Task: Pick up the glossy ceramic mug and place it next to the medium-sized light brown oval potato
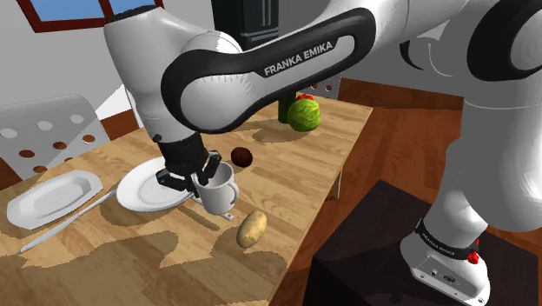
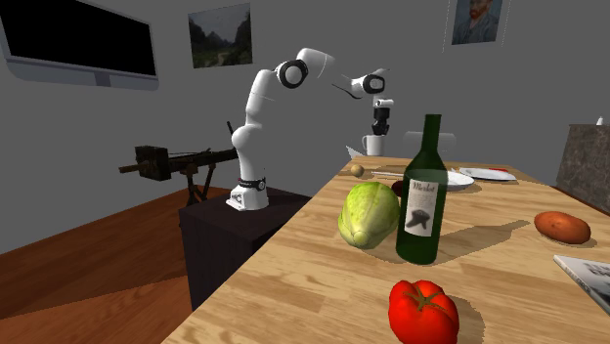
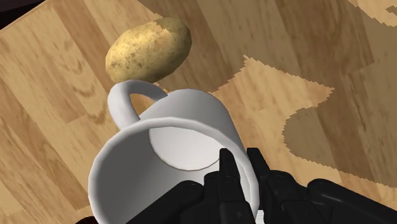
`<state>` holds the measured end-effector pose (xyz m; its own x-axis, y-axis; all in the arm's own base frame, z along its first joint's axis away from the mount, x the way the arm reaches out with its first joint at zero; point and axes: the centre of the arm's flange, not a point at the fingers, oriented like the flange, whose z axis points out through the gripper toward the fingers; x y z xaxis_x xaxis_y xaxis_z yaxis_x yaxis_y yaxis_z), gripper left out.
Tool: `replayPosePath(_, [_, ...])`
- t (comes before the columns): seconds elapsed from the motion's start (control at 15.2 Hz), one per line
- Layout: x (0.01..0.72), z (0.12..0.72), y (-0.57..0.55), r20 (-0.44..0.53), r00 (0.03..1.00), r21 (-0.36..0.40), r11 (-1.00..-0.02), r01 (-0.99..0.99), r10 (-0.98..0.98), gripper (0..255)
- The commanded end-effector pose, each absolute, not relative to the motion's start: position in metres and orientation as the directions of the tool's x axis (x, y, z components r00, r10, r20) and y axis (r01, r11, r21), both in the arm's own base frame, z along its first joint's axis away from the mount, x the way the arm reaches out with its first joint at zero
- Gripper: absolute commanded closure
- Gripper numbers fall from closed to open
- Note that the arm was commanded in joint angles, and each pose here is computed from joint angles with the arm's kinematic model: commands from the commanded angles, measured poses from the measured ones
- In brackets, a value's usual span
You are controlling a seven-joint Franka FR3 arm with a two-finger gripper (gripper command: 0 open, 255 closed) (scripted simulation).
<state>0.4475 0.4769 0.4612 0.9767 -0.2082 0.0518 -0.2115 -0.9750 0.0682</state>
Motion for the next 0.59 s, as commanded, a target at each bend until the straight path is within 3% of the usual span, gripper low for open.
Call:
replayPosePath(0.0, [0.447, 0.451, 0.478, 0.052, 0.977, 0.067, -0.975, -0.211, -0.208, 255])
replayPosePath(0.53, [0.447, 0.409, 0.478, 0.052, 0.977, 0.067, -0.975, -0.211, -0.208, 255])
